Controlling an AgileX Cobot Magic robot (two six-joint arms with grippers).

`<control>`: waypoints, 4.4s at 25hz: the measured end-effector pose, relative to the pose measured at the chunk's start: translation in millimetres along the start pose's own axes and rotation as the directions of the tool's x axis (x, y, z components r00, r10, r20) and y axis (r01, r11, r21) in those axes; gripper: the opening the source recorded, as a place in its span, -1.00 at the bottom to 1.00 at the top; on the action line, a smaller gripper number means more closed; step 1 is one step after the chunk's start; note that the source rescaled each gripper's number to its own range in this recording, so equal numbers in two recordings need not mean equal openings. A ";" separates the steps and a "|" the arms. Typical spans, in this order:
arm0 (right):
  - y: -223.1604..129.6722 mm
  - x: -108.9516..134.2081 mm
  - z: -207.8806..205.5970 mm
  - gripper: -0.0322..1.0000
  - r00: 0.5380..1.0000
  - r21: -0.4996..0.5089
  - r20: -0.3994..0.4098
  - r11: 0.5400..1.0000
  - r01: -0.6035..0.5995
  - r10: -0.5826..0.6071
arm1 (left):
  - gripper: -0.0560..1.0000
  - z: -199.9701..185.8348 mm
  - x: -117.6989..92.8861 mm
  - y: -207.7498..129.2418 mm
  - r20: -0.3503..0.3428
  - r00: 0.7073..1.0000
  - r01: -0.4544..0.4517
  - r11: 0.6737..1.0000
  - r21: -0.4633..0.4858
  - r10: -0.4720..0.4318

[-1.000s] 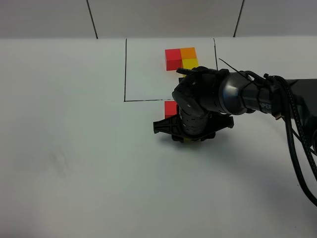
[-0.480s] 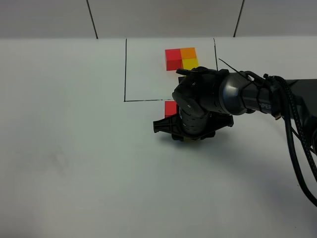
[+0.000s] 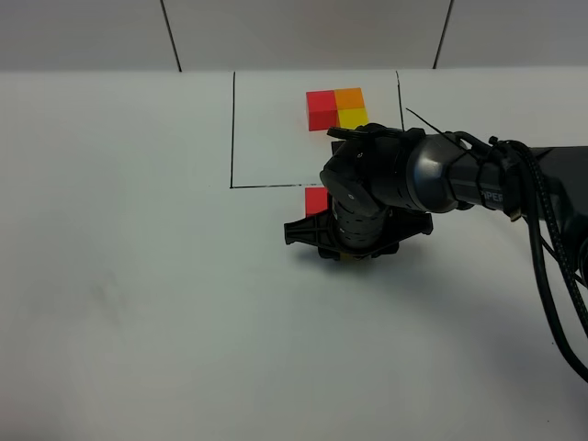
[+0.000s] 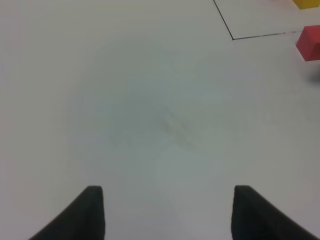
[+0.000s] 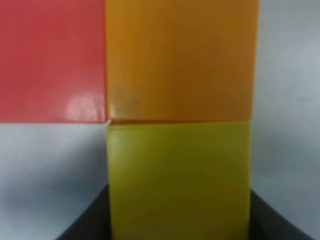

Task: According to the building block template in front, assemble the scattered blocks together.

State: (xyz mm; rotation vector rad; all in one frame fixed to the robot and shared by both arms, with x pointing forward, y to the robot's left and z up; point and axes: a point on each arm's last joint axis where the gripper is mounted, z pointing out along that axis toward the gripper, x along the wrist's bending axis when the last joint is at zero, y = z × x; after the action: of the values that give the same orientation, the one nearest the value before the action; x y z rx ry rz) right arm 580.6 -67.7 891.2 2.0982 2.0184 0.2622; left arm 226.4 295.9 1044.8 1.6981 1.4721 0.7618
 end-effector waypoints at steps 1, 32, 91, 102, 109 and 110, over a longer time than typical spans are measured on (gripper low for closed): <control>0.0 0.0 0.0 -0.46 1.000 0.000 0.000 1.000 -0.002 0.002 | -0.46 0.0 0.0 0.0 0.000 1.000 0.000 1.000 0.000 0.000; 9.7 -2.1 -38.2 0.41 0.997 -0.065 -0.064 0.997 0.029 -0.033 | -0.46 0.0 0.0 0.0 0.000 1.000 0.000 1.000 0.000 0.000; -275.4 -244.5 -241.3 1.00 0.988 -0.695 -0.157 0.709 -0.119 0.013 | -0.46 0.0 0.0 0.0 0.000 1.000 0.000 1.000 0.000 0.000; -280.4 -244.3 -242.9 1.00 0.988 -0.721 -0.156 0.683 -0.114 -0.001 | -0.46 0.0 0.0 0.0 0.000 1.000 0.000 1.000 0.000 0.000; -280.4 -244.3 -242.9 0.99 0.988 -0.721 -0.156 0.683 -0.114 -0.001 | -0.46 0.0 0.0 0.0 0.000 1.000 0.000 1.000 0.000 0.000; -280.4 -244.3 -242.9 0.99 0.988 -0.721 -0.156 0.683 -0.114 -0.001 | -0.46 0.0 0.0 0.0 0.000 1.000 0.000 1.000 0.000 0.000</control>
State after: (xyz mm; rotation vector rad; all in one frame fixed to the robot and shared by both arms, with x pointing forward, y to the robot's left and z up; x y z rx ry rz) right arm 233.9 -294.1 1051.9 1.6322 1.5119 1.0683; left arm 226.4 295.9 1044.8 1.6981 1.4721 0.7618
